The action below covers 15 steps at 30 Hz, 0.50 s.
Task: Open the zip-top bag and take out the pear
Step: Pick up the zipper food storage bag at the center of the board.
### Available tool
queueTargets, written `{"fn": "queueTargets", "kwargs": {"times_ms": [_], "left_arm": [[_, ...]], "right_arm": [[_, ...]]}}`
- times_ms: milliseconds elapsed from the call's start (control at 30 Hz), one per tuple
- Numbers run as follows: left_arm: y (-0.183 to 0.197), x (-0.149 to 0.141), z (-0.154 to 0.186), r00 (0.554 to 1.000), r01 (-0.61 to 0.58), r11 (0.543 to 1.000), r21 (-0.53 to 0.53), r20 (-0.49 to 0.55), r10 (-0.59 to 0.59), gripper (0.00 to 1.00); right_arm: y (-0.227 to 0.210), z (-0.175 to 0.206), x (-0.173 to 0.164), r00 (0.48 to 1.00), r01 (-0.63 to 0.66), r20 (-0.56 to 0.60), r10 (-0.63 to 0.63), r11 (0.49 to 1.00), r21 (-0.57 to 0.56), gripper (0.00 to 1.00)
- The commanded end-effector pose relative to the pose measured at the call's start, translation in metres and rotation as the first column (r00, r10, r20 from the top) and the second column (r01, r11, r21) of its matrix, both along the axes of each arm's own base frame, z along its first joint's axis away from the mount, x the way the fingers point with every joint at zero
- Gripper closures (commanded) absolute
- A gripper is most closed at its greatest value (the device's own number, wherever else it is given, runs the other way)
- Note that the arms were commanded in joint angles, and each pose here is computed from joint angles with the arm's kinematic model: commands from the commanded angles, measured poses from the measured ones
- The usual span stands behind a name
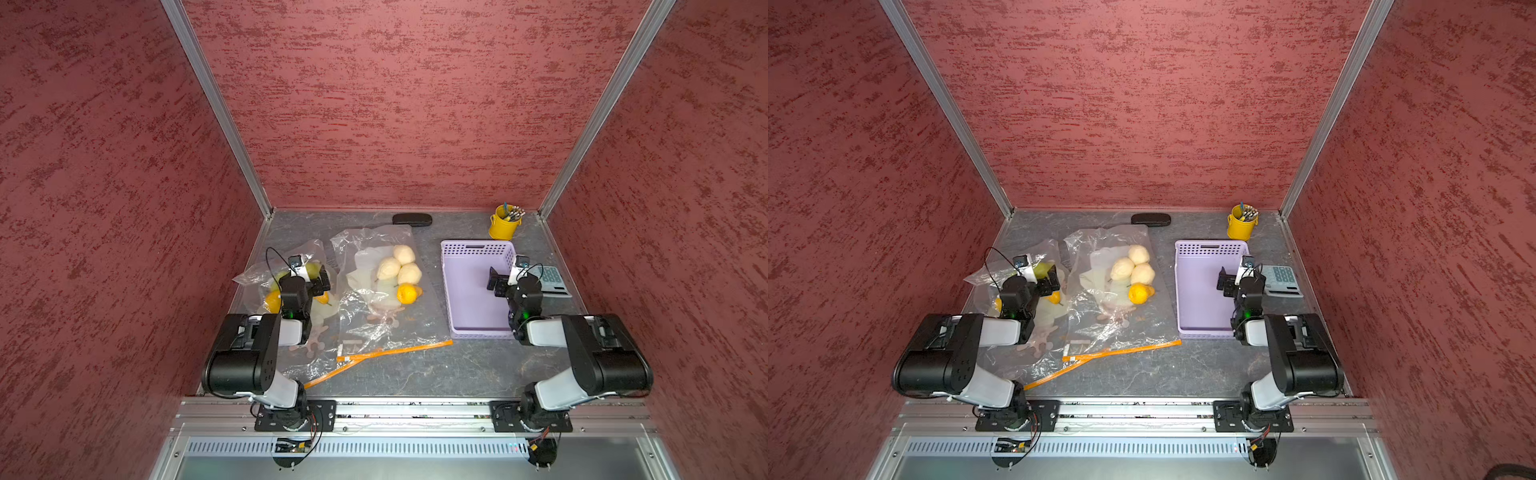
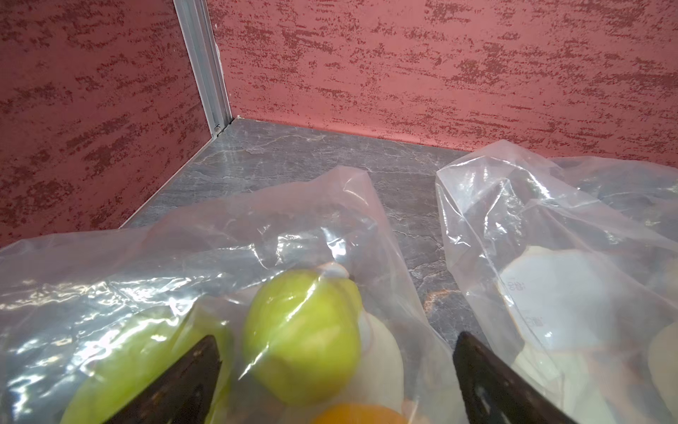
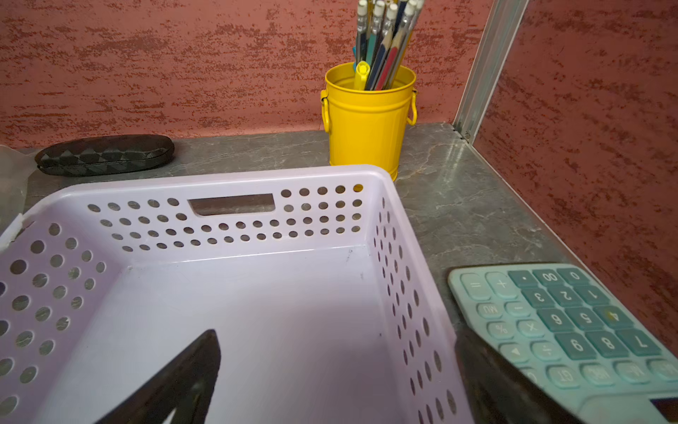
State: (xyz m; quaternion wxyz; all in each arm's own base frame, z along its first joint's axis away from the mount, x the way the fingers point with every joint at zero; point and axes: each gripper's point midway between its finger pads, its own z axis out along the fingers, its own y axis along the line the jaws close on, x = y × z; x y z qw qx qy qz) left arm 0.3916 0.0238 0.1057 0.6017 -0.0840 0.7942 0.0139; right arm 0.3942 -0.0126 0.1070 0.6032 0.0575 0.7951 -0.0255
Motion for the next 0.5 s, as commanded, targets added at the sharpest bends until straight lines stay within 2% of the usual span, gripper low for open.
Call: {"fn": "queueTargets", "kwargs": {"times_ms": [0,467], "left_arm": [[-0.0002,0.0060,0.0098,0.999,-0.001,1.000,0.006,0.036,0.000,0.00],[-0.0002,0.0060,0.0101,0.999,-0.001,1.000,0.006,0.036,0.000,0.00]], "right_arm": [[-0.0015,0.0117,0.0065,0.999,0.016,0.042,-0.016,1.000,-0.004,0.01],[-0.0017,0.0121,0.0068,0.999,0.016,0.043,-0.016,1.000,-0.004,0.01]]}}
